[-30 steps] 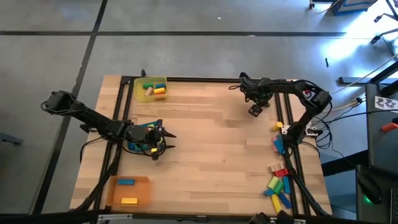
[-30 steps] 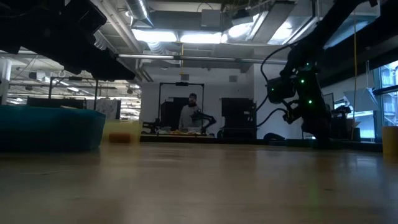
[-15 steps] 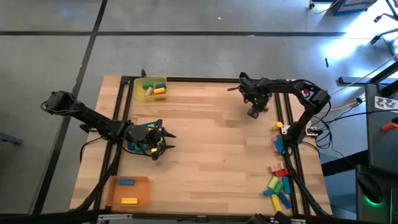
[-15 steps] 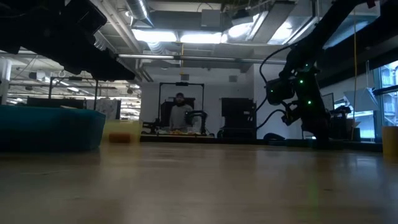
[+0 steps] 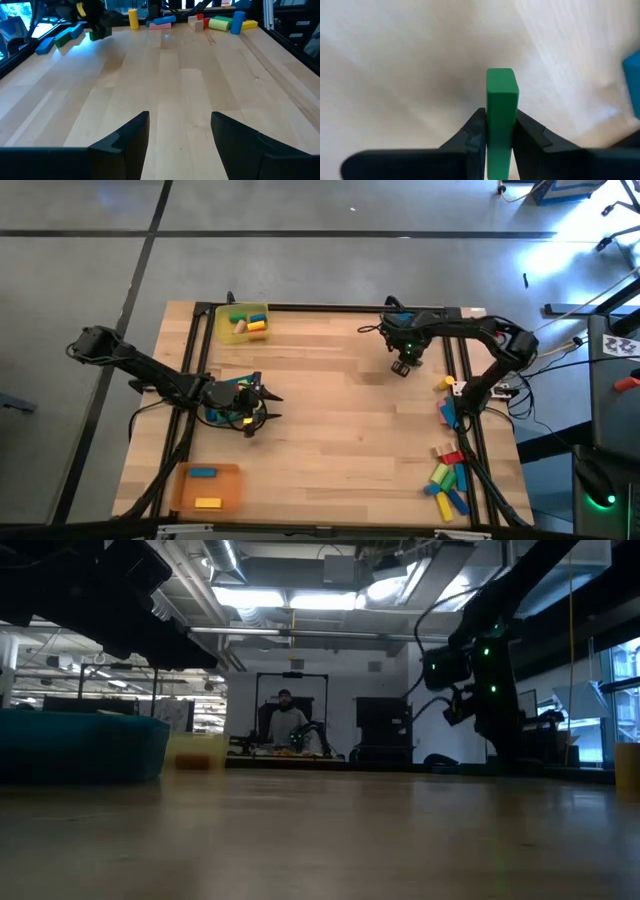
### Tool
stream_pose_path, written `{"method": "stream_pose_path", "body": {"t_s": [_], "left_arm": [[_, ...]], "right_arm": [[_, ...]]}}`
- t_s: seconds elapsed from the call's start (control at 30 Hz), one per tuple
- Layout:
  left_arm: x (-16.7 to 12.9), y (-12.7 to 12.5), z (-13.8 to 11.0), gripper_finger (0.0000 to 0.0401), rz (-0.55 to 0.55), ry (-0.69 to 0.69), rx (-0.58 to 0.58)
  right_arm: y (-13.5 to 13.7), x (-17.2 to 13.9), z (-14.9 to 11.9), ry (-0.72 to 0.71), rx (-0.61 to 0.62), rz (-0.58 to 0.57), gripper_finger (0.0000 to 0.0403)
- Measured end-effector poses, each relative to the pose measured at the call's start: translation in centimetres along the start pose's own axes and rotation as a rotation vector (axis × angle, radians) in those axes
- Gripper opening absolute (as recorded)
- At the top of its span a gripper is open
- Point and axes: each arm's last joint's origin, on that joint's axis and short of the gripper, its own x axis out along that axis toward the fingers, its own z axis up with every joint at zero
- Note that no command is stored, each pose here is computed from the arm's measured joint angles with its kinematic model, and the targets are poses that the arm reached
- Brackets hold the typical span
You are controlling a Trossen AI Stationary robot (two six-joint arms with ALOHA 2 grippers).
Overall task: Sort blocks by size
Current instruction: Put the green block into the orange bin
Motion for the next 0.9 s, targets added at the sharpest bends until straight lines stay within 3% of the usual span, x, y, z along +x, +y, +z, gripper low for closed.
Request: {"method": "stream_pose_path", "body": {"t_s": [0.37,0.9], "left_arm": [[0.0,0.0,0.0,0.0196,-0.001,-0.004,-0.029],[0.2,-0.1,0.3,0.0196,-0.007,-0.046,-0.142]], "right_arm": [[6.7,-5.6,-0.4,-0.401,-0.083,0.106,0.0069],[19.6,-11.9,-1.3,-1.131,-0.338,0.473,0.007]]}}
